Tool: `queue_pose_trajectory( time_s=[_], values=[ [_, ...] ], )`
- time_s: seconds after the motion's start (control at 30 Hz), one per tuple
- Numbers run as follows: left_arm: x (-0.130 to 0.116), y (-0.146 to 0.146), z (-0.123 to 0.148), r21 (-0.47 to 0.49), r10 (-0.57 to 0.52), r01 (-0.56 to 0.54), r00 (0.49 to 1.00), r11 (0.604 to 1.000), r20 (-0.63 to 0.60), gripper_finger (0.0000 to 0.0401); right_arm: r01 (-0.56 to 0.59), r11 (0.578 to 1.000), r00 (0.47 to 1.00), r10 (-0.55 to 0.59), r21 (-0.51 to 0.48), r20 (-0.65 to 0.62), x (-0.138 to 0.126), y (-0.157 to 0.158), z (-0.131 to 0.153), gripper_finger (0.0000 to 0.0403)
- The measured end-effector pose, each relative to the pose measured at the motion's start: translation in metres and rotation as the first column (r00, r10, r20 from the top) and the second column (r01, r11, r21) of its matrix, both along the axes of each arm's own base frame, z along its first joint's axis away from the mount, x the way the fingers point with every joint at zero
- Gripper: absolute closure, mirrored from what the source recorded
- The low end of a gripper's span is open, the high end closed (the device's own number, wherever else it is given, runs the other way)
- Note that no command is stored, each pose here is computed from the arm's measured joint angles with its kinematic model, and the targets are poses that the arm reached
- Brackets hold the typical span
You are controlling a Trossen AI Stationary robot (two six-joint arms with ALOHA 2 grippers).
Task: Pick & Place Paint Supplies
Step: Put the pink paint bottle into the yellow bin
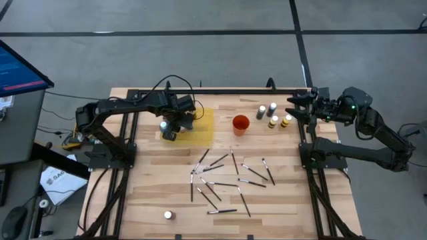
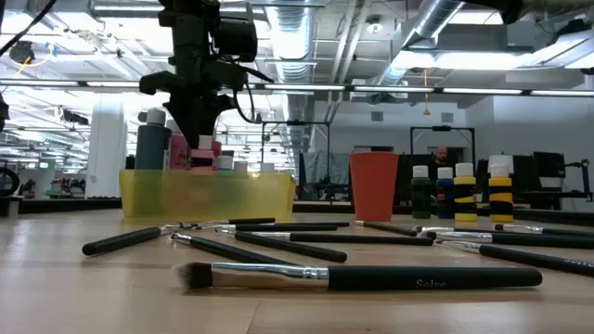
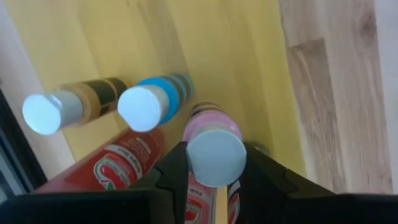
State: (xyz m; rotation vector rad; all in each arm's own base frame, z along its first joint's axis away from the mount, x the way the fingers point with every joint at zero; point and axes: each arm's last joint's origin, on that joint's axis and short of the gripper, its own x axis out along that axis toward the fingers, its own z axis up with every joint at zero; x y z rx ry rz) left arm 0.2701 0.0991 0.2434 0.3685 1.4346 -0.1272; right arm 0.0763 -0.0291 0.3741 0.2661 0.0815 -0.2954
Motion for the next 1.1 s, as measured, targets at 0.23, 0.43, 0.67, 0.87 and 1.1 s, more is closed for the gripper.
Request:
queue_pose_trajectory(
  time_s=[0.23,0.43,0.67,0.87,1.1],
  values=[
    [0.001,0.0,-0.001,-0.005,-0.003,0.003,1.0,1.0,0.005,0.0299,0.0,1.0,1.0,0.0,-0.005,-0.002,0.0,0.0,0.0,0.0155],
    [0.002,0.002,-0.003,-0.004,0.001,-0.001,1.0,1.0,0.004,0.0299,-0.002,1.0,1.0,0.001,-0.01,-0.003,0.0,0.0,0.0,0.0155],
    [0.009,0.005,-0.016,-0.018,0.002,-0.002,1.0,1.0,-0.025,0.0299,-0.001,1.0,1.0,0.001,-0.01,-0.003,0.0,0.0,0.0,0.0155],
    [0.013,0.006,-0.025,-0.027,0.002,-0.003,0.998,1.0,-0.056,0.0299,-0.002,1.0,1.0,0.002,-0.009,-0.004,0.0,0.0,0.0,0.0155],
    [0.014,0.007,-0.025,-0.014,0.004,-0.005,0.999,1.0,-0.047,0.0285,-0.001,1.0,1.0,0.001,-0.01,-0.003,0.0,0.0,0.0,0.0155]
  ],
)
